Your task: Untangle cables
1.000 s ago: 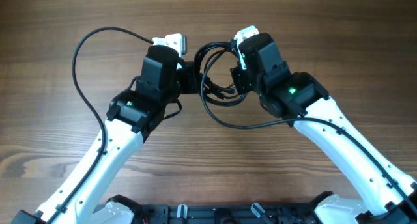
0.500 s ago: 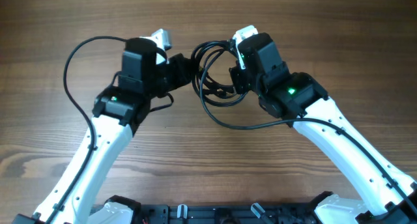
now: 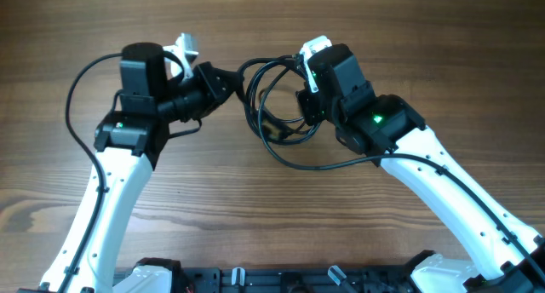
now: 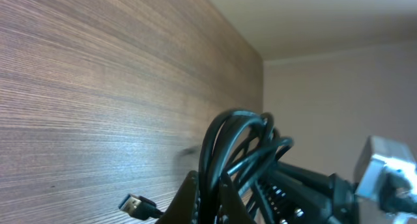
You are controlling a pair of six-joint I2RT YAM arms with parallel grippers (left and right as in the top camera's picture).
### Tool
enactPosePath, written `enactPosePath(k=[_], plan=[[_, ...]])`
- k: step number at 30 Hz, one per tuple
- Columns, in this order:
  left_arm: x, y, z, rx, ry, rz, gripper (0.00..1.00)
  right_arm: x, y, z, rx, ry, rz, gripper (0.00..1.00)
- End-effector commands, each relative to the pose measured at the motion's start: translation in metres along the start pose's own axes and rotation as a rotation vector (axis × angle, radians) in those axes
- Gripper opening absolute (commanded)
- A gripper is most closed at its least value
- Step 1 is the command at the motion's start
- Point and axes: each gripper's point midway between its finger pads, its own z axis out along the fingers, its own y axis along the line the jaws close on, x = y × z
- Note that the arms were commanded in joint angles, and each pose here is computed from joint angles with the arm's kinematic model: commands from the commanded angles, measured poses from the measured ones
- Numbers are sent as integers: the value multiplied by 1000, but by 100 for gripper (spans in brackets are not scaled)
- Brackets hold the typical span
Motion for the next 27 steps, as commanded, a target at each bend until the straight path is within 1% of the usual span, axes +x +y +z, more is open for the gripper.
enactPosePath(k=[1,7,11,12,13,14,16,18,19,21,22,23,24,27], plan=[[-23,5,-13,2,-59,-52,4,3,-11,4,56,15,2,5],[-34,13,-22,1,-82,-75,4,3,-12,4,59,14,2,5],[-31,15,-22,-8,-75,-74,4,3,-12,4,59,14,2,4],[-30,17,-22,-15,-69,-82,6,3,-12,4,59,14,3,5],[-28,18,-22,-21,-64,-89,9,3,-11,4,59,14,3,5],[-27,20,-22,-25,-59,-95,9,3,-11,4,59,14,2,5],[-25,22,-22,-33,-52,-101,4,3,-11,4,59,13,3,5],[-24,22,-22,-35,-50,-103,4,3,-11,4,59,13,3,5],[-24,22,-22,-35,-50,-104,15,3,-11,4,59,13,3,4],[-23,23,-22,-39,-46,-108,47,2,-11,4,59,11,4,5],[-23,23,-22,-39,-45,-101,57,2,-11,4,59,11,4,5],[-22,23,-22,-41,-42,-81,62,2,-11,4,59,10,4,5],[-22,24,-22,-43,-39,-60,64,1,-11,4,59,7,4,4],[-14,27,-20,-60,-10,35,65,-2,-11,4,57,-5,7,5]])
